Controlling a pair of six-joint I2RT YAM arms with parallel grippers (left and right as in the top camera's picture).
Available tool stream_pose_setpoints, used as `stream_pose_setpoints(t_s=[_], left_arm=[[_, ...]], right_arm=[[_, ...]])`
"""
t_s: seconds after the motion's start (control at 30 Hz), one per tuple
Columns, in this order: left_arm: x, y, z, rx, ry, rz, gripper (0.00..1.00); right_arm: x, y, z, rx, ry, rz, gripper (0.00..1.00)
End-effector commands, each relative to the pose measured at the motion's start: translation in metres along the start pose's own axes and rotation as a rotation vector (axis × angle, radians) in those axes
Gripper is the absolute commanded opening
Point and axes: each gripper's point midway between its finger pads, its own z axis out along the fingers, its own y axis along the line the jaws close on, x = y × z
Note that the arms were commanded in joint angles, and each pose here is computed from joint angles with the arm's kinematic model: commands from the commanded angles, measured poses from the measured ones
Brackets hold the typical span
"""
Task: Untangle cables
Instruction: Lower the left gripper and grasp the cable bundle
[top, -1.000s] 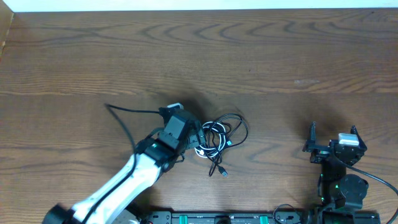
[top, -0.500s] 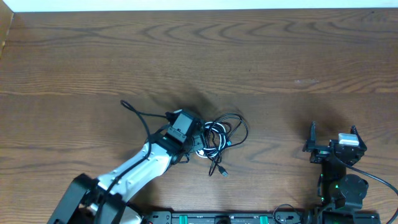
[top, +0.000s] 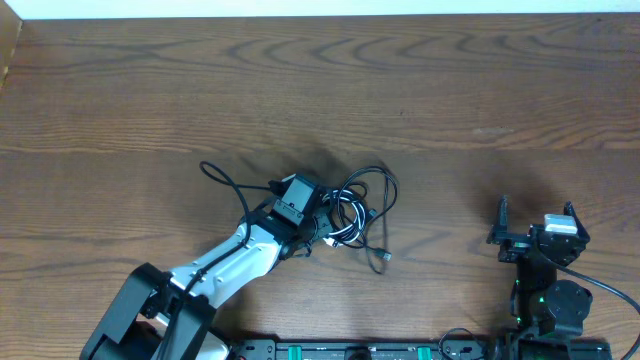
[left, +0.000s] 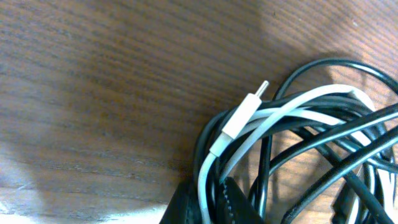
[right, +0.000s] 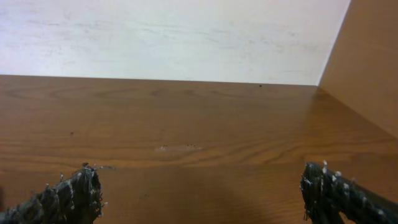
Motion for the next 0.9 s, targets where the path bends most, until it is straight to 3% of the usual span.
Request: stream_pose_setpoints(t_s=[0.0, 0.3, 0.63, 0.87], left_arm=[[0.007, 0.008, -0.006, -0.012, 0.017, -0.069, 0.08], [-0.007, -0.023, -0.063, 0.152, -0.079, -0.077, 0.08], [-0.011, -0.022, -0.077, 0.19, -0.069, -0.618, 0.08], [-0.012, -0.021, -0.077, 0.188, -0.077, -0.66, 0.14]], right_arm=[[0.0, 0.003, 0.0, -0.012, -0.001, -0.01, 0.99], [0.0, 0.003, 0.0, -0.012, -0.001, -0.01, 0.99], [0.0, 0.003, 0.0, -0.012, -0.001, -0.01, 0.99], [-0.003, 0.023, -0.002, -0.131, -0.014, 0.073, 0.99]])
